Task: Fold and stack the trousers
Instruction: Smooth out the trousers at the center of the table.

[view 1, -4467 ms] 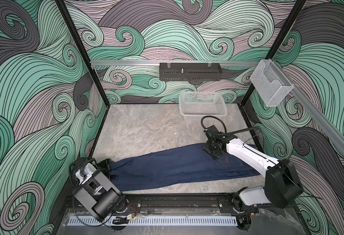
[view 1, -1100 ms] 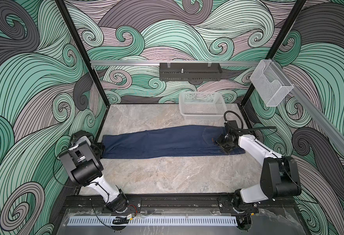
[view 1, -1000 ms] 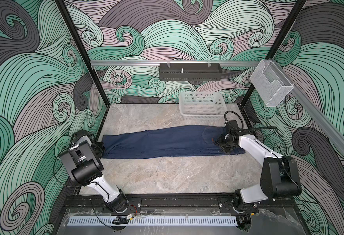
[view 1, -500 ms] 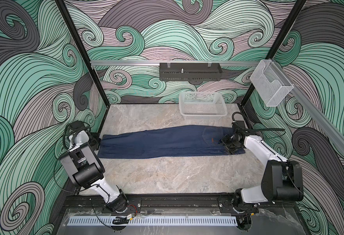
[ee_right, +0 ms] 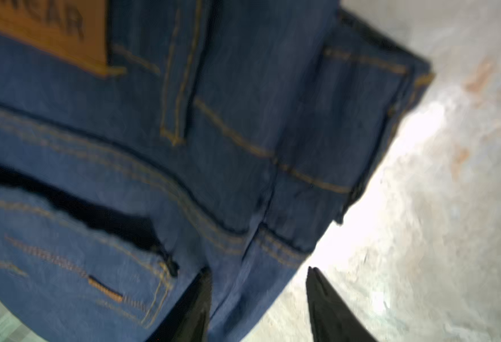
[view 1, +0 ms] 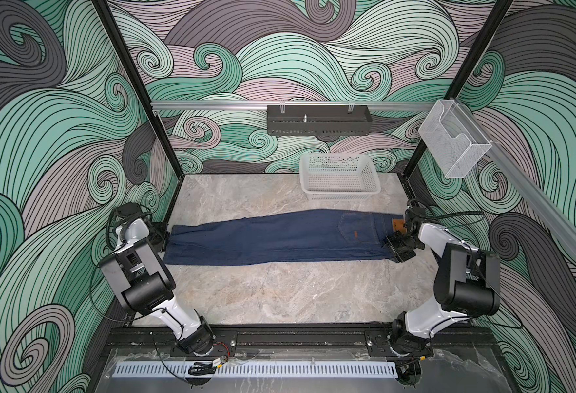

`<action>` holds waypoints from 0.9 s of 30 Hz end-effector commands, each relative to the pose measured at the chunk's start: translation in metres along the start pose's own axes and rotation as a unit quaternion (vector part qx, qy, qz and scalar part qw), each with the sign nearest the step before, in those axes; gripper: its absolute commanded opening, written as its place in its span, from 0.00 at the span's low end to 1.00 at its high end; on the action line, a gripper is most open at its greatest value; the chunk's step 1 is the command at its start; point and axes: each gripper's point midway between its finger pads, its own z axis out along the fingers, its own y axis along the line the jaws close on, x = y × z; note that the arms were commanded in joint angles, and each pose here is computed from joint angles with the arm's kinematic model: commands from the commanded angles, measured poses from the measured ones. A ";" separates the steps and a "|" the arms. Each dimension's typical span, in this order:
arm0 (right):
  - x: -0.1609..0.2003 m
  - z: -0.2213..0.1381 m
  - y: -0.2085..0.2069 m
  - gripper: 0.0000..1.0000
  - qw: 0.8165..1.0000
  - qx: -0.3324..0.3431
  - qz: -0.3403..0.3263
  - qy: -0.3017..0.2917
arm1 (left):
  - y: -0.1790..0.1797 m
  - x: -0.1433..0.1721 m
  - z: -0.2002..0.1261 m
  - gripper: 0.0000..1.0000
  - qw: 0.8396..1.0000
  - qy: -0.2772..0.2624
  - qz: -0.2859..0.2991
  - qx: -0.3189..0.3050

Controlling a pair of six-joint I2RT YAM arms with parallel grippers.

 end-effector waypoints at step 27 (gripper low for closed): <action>-0.037 0.001 0.017 0.28 0.998 -0.028 0.048 -0.013 | -0.002 0.001 -0.004 0.00 1.000 0.003 0.006 -0.002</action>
